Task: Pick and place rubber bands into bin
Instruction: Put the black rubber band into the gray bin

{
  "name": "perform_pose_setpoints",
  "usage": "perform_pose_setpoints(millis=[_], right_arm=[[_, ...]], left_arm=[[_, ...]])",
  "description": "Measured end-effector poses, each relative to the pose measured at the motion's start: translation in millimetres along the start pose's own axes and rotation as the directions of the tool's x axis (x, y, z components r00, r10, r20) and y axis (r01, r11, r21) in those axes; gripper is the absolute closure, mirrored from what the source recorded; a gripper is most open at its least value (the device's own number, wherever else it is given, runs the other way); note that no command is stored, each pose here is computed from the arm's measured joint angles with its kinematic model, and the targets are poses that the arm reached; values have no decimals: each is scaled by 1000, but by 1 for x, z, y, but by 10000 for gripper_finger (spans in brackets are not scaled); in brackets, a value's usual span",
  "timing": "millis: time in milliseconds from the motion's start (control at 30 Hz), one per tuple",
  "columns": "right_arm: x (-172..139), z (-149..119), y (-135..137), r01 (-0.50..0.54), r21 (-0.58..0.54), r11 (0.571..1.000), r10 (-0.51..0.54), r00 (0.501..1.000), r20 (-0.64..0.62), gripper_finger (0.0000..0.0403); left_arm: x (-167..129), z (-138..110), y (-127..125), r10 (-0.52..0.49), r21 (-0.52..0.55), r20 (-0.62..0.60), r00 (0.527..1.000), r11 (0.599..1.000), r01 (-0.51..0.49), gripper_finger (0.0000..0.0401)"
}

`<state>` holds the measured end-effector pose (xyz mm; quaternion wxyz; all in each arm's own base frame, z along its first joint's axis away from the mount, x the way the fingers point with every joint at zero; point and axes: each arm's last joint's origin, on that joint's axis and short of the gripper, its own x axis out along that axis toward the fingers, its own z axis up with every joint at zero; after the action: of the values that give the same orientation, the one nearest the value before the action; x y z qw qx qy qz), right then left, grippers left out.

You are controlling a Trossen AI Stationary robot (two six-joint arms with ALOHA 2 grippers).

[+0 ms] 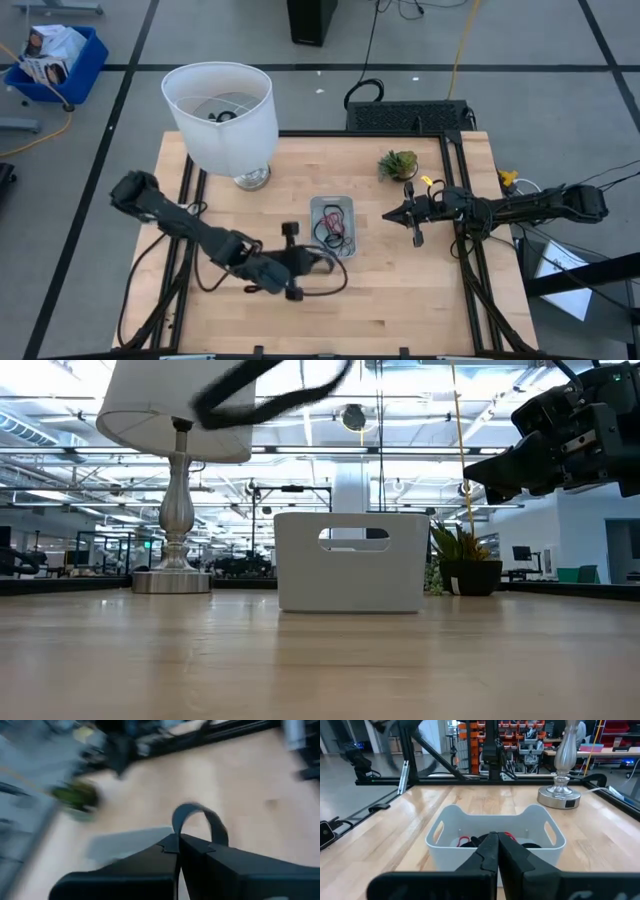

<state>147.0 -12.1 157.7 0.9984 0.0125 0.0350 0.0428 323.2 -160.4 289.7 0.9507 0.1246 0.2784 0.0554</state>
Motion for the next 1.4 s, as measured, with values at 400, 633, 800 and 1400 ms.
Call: perform_pose_setpoints(millis=[400, 633, 800, 1400], right_arm=[[0, 5, 0, 7, -98, 995, -2, 999, 54, 403], [-1, 11, 0, 15, -131, 991, 0, 994, 113, 403], [0, 6, 0, 6, -77, 997, -1, 998, 63, 403], [0, 5, -1, 32, -85, 996, -28, 998, 51, 403]], left_arm=[[23, 5, 78, 181, 68, -42, 983, 982, -178, 398], [57, -13, 117, 150, 18, -119, 981, 989, -149, 398], [95, -46, 132, 77, -23, -185, 980, 996, -83, 398], [130, -75, 127, 44, -36, -275, 960, 998, -56, 376]])
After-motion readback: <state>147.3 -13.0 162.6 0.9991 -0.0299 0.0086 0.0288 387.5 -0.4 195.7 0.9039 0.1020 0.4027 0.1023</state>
